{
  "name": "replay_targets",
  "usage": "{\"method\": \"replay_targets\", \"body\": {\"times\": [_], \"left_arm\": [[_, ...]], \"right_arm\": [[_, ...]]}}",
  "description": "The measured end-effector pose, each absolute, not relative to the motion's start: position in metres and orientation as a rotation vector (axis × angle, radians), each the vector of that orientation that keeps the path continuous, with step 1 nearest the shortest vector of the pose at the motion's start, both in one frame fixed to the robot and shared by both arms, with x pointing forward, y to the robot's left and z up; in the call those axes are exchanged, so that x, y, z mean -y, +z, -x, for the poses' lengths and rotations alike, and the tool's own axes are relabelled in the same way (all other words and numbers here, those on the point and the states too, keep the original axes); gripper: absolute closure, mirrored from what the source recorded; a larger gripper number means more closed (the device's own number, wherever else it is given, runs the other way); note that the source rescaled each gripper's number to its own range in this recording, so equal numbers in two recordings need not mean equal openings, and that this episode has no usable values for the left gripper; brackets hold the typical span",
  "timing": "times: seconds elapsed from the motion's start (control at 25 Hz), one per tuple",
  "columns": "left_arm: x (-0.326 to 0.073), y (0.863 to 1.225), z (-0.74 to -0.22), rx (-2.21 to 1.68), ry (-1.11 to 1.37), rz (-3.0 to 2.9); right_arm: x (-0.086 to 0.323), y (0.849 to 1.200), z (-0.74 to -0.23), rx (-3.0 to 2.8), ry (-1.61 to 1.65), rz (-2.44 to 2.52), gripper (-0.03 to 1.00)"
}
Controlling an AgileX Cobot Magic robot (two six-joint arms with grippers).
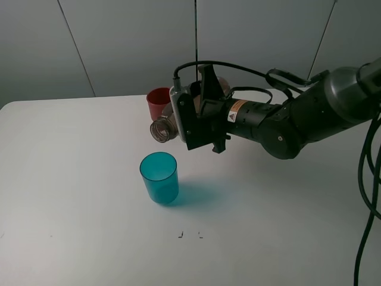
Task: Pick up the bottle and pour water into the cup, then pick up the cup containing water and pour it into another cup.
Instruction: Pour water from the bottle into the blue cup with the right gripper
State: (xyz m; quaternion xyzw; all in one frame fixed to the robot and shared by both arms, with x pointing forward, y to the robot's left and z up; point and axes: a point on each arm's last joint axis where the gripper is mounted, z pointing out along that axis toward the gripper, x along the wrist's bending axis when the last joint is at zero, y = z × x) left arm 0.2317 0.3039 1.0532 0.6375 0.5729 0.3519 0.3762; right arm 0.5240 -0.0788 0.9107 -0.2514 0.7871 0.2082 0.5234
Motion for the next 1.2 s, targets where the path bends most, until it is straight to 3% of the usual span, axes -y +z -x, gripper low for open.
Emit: {"method": "replay_targets", "body": {"times": [1.2], "left_arm": [[-0.3039, 1.0532, -0.2317, -1.466, 0.9, -1.631]], "right_arm": [[0.0706, 0.9147, -0.5227, -1.813, 0.435, 0.725, 0.92]]}}
